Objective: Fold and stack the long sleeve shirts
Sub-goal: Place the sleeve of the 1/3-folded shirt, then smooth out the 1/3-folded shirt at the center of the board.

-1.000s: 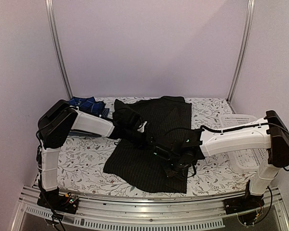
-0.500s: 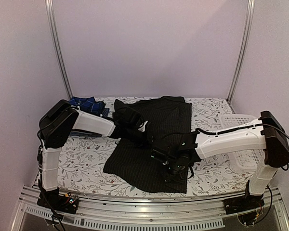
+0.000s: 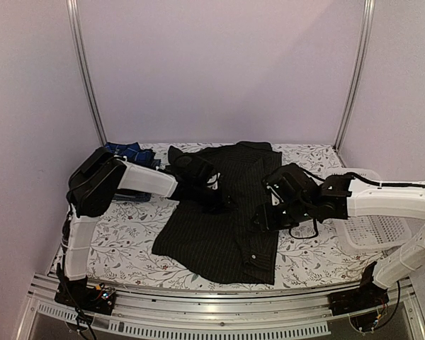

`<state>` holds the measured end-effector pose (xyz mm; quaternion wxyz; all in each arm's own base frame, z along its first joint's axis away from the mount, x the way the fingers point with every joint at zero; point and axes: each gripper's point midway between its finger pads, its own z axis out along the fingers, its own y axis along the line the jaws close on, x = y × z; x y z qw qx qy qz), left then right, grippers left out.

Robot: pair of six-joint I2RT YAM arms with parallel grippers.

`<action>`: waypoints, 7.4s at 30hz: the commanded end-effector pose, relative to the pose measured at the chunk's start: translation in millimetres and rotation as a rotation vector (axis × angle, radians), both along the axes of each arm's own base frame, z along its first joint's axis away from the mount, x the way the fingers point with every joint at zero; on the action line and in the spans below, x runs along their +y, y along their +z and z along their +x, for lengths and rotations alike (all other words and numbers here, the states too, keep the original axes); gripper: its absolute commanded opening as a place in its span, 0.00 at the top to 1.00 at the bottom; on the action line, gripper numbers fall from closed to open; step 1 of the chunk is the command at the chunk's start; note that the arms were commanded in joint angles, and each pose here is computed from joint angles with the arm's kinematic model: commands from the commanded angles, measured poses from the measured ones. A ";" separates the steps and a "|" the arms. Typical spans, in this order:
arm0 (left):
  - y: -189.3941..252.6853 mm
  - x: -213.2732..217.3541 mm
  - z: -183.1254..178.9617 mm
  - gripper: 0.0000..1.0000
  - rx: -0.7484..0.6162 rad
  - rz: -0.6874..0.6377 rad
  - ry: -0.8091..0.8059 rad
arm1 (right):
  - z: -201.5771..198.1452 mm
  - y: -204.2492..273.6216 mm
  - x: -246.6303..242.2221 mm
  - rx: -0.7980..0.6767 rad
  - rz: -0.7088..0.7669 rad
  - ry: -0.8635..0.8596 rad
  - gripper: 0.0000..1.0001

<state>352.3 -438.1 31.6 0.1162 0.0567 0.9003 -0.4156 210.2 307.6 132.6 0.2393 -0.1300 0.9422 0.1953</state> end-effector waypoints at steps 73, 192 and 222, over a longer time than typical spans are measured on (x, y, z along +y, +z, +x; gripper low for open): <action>6.3 234.8 -117.3 0.47 0.001 0.343 0.174 | 102.1 -78.7 -18.4 0.080 0.180 -0.093 0.60; 20.2 233.6 -206.8 0.68 0.250 0.299 0.123 | -139.3 -52.6 123.7 0.076 0.017 0.731 0.46; -11.5 134.6 -210.9 0.67 0.227 0.219 -0.213 | 41.5 -62.4 43.2 0.066 0.281 0.071 0.61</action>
